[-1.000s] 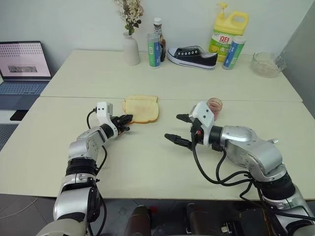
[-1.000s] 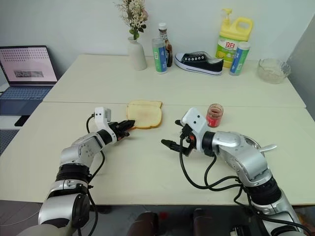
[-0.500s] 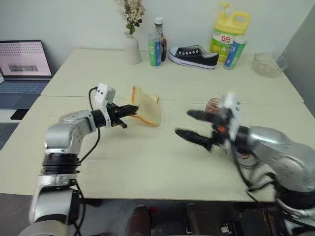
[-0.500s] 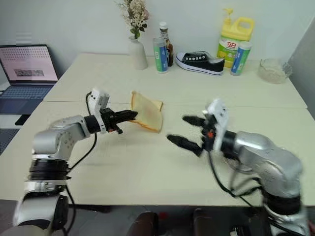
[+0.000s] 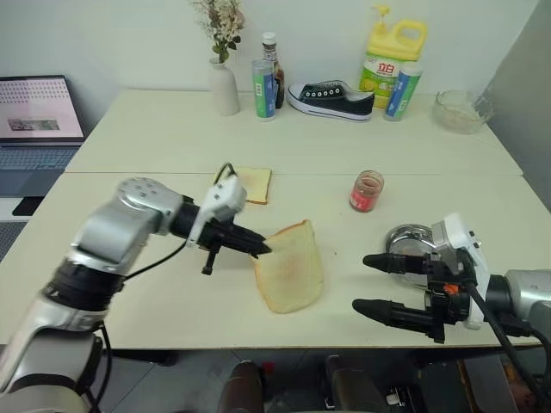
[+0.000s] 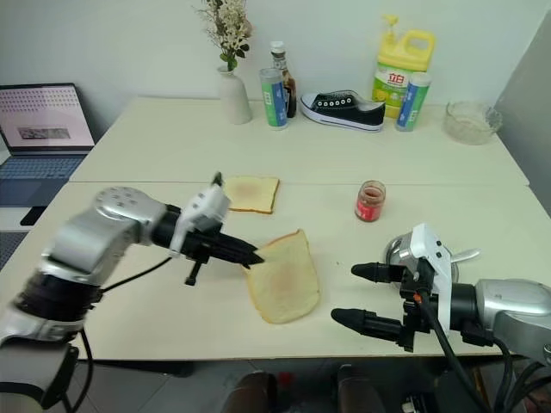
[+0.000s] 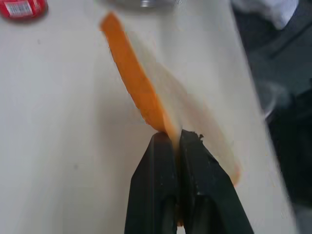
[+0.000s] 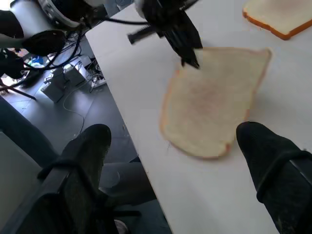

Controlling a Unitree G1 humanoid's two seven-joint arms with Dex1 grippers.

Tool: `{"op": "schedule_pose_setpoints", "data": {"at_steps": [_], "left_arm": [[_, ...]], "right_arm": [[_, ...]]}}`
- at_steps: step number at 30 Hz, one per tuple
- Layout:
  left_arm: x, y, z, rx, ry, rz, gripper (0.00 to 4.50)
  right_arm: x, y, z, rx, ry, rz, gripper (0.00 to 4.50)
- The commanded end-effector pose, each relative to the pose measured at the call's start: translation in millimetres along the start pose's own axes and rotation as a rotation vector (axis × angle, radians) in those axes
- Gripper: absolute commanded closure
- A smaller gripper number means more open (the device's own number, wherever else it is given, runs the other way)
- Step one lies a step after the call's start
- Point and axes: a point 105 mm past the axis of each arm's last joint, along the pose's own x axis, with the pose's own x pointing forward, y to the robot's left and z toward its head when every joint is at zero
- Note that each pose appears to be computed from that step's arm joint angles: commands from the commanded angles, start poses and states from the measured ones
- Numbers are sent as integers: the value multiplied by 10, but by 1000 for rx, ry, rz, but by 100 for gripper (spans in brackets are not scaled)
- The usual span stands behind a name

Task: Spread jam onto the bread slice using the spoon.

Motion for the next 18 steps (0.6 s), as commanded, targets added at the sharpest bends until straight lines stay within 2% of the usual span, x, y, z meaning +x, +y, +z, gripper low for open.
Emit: {"op": "schedule_pose_setpoints", "data": {"at_steps": [1, 7, 16, 17, 18], "left_arm": [[234, 232, -3, 169, 53, 79, 448], [482, 484, 60, 259, 32, 148, 448], [606, 542, 31, 265, 28, 147, 448], [600, 542, 20, 257, 30, 146, 401], [591, 545, 13, 251, 30, 148, 387]], "right_arm": [[25, 47, 16, -28, -12, -6, 0], [5, -73, -42, -37, 2, -77, 0], [-17, -125, -66, -28, -5, -103, 0], [-27, -139, -79, -23, -4, -110, 0], [-36, -151, -87, -18, -4, -118, 0]]}}
